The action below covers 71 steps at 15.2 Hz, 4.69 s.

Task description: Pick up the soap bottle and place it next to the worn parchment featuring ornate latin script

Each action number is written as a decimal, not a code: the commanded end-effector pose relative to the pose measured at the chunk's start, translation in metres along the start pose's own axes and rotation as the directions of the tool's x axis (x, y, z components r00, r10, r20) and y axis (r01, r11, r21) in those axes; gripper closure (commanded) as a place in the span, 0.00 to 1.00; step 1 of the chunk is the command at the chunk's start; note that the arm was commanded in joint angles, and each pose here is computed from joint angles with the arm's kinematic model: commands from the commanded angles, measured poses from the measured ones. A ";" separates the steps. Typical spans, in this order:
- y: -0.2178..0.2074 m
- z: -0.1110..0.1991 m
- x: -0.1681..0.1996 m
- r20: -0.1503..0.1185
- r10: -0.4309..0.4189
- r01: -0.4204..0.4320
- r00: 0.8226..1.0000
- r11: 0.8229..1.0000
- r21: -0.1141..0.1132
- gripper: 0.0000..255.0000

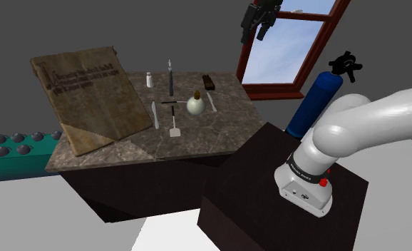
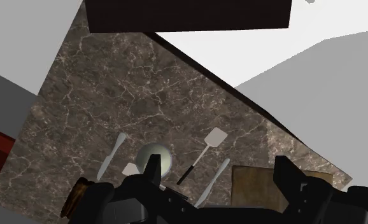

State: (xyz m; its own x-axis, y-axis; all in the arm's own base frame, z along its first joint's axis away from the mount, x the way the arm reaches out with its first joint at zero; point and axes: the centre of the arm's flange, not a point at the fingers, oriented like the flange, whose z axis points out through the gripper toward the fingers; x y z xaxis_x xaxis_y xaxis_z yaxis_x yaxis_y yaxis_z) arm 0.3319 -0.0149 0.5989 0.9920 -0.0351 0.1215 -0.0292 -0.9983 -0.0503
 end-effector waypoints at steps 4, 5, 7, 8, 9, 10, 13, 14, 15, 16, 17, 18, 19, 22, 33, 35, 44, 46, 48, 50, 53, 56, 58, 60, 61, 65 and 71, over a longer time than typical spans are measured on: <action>0.007 0.032 0.022 0.004 -0.001 0.001 1.000 1.000 -0.007 0.00; 0.010 0.043 0.029 0.005 -0.002 0.002 1.000 1.000 -0.009 0.00; 0.015 0.065 0.043 0.007 -0.003 0.003 1.000 1.000 -0.013 0.00; 0.017 0.076 0.051 0.008 -0.003 0.003 1.000 1.000 -0.015 0.00; 0.020 0.086 0.058 0.009 -0.003 0.004 1.000 1.000 -0.018 0.00; 0.022 0.097 0.065 0.011 -0.004 0.004 1.000 1.000 -0.020 0.00; 0.030 0.130 0.086 0.014 -0.005 0.006 1.000 1.000 -0.026 0.00; 0.033 0.140 0.094 0.015 -0.006 0.006 1.000 1.000 -0.029 0.00; 0.036 0.151 0.101 0.016 -0.006 0.006 1.000 1.000 -0.031 0.00; 0.038 0.162 0.108 0.018 -0.006 0.007 1.000 0.999 -0.033 0.00; 0.041 0.173 0.115 0.019 -0.007 0.007 1.000 0.999 -0.035 0.00; 0.044 0.184 0.122 0.020 -0.007 0.008 1.000 0.999 -0.037 0.00; 0.047 0.195 0.129 0.021 -0.008 0.008 1.000 0.999 -0.039 0.00; 0.055 0.227 0.150 0.025 -0.009 0.010 1.000 0.999 -0.046 0.00; 0.087 0.347 0.227 0.038 -0.013 0.016 0.999 0.997 -0.070 0.00; 0.094 0.368 0.241 0.040 -0.014 0.017 0.999 0.997 -0.074 0.00; 0.118 0.455 0.292 0.049 -0.016 0.021 0.999 0.996 -0.091 0.00; 0.119 0.466 0.291 0.049 -0.016 0.021 0.999 0.996 -0.091 0.00; 0.120 0.476 0.291 0.049 -0.016 0.021 0.999 0.996 -0.091 0.00; 0.121 0.487 0.290 0.049 -0.016 0.021 0.999 0.996 -0.091 0.00; 0.121 0.490 0.290 0.049 -0.016 0.021 0.999 0.996 -0.091 0.00; 0.121 0.490 0.290 0.049 -0.016 0.021 0.999 0.996 -0.091 0.00; 0.121 0.490 0.290 0.049 -0.016 0.021 0.999 0.996 -0.091 0.00; 0.121 0.490 0.290 0.049 -0.016 0.021 0.999 0.996 -0.091 1.00; 0.121 0.490 0.290 0.049 -0.016 0.021 0.999 0.996 -0.091 1.00; 0.121 0.489 0.290 0.049 -0.016 0.021 0.999 0.996 -0.091 1.00; 0.120 0.474 0.292 0.049 -0.016 0.021 0.999 0.996 -0.091 1.00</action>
State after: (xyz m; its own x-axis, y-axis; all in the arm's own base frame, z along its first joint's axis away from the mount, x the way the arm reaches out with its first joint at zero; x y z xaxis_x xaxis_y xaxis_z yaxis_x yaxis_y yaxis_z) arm 0.6760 -0.1224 0.1535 0.9972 -0.0164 0.0729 -0.0195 -0.9989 0.0420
